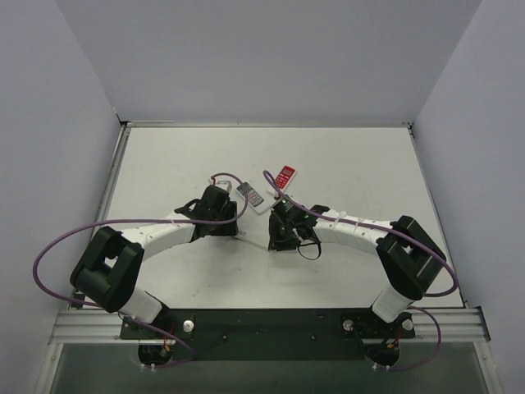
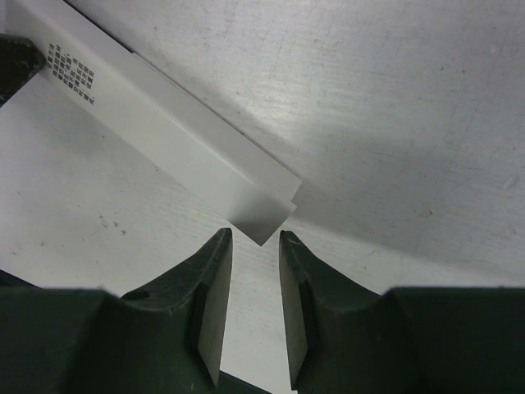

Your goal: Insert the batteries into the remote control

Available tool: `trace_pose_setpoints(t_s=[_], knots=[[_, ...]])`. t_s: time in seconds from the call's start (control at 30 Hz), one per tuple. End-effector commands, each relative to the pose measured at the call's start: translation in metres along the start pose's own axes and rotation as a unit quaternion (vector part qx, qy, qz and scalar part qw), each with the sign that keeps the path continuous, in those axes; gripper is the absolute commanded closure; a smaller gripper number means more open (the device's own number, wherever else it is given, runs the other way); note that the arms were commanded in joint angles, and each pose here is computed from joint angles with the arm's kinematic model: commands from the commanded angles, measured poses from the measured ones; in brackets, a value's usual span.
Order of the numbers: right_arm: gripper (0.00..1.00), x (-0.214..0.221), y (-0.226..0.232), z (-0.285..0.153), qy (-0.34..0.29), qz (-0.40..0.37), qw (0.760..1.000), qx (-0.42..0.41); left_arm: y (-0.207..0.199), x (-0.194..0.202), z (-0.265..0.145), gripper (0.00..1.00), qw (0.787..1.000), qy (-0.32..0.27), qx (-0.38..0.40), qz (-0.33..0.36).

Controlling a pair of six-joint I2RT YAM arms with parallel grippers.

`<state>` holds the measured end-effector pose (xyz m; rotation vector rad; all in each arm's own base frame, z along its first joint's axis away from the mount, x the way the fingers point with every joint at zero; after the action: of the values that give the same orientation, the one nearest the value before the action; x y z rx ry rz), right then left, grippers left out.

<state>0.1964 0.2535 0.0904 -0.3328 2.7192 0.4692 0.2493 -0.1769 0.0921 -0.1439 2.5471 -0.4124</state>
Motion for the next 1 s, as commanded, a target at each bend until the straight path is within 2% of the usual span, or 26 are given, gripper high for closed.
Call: trace_pose_setpoints(t_s=[0.0,0.77,0.97], knots=[[0.76,-0.005,-0.004,0.005,-0.003,0.014,1.000,0.018,0.004,0.010,0.005,0.41,1.000,0.015,-0.011,0.006],[0.80,-0.009,-0.010,0.018,0.022,0.008,1.000,0.017,-0.004,0.015,0.017,0.42,0.999,0.027,0.033,0.028],[0.81,-0.013,-0.016,0.018,0.024,-0.004,0.999,0.025,-0.001,0.025,0.018,0.49,0.998,0.048,0.034,0.023]])
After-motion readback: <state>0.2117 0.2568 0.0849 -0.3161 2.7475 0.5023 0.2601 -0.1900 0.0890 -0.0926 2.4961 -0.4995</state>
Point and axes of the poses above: each gripper's point midway between its finger pads, its own z axis out along the fingers, its own y axis along the line the jaws close on, x = y × z, the point moved 7 cm from there along -z, back along the fingers, and after that the axes turned 9 degrees about -z, right-handed, at the moved point
